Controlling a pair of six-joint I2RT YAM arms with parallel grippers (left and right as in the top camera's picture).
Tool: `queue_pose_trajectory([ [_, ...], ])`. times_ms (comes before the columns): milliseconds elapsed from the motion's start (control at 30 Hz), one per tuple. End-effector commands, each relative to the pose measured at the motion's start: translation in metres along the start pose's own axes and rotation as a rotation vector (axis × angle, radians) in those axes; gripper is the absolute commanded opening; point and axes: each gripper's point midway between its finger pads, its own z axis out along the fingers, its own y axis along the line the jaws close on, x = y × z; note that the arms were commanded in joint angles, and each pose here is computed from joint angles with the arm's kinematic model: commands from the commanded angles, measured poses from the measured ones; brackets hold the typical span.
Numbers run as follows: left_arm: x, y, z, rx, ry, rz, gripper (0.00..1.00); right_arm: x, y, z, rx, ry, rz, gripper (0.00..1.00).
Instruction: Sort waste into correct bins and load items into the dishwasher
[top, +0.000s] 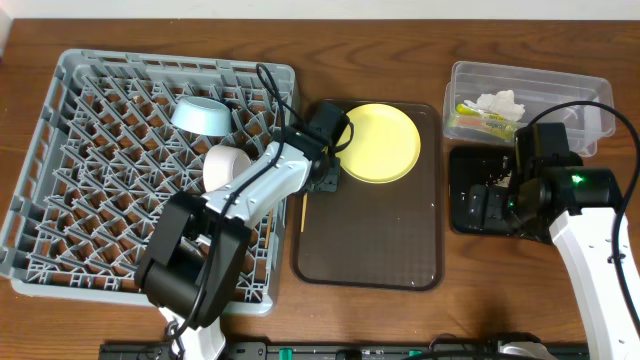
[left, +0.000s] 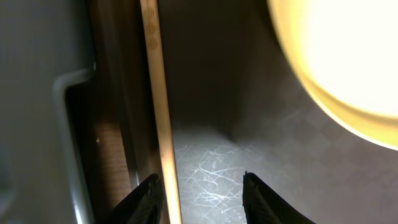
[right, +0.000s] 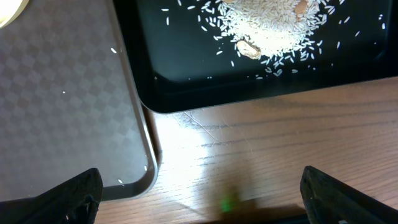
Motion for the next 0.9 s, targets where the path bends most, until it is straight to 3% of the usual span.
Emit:
queue_pose_trajectory([
  [0, 0.005, 0.006, 0.011, -0.035, 0.021, -0.017, 0.44, -0.004, -0.002, -0.006, 0.001, -0.023, -0.003, 0.99],
  [333, 0.014, 0.008, 0.032, -0.055, 0.070, -0.014, 0.44, -0.003, -0.002, -0.006, 0.001, -0.023, -0.003, 0.99],
  [433, 0.023, 0.010, 0.040, -0.064, 0.109, -0.013, 0.37, -0.004, -0.002, -0.006, 0.001, -0.023, -0.003, 0.99],
  [467, 0.025, 0.011, 0.040, -0.067, 0.117, -0.015, 0.27, -0.004, -0.002, -0.006, 0.001, -0.023, -0.003, 0.99],
  [533, 0.025, 0.011, 0.040, -0.067, 0.117, -0.015, 0.19, -0.004, -0.002, -0.006, 0.001, -0.023, -0.003, 0.99],
  [567, 0.025, 0.011, 0.040, -0.068, 0.120, -0.015, 0.09, -0.003, -0.002, -0.006, 0.001, -0.022, -0.003, 0.99],
  [867, 0.025, 0.012, 0.023, -0.067, 0.116, -0.015, 0.06, -0.003, -0.003, -0.006, 0.002, -0.020, -0.003, 0.99],
])
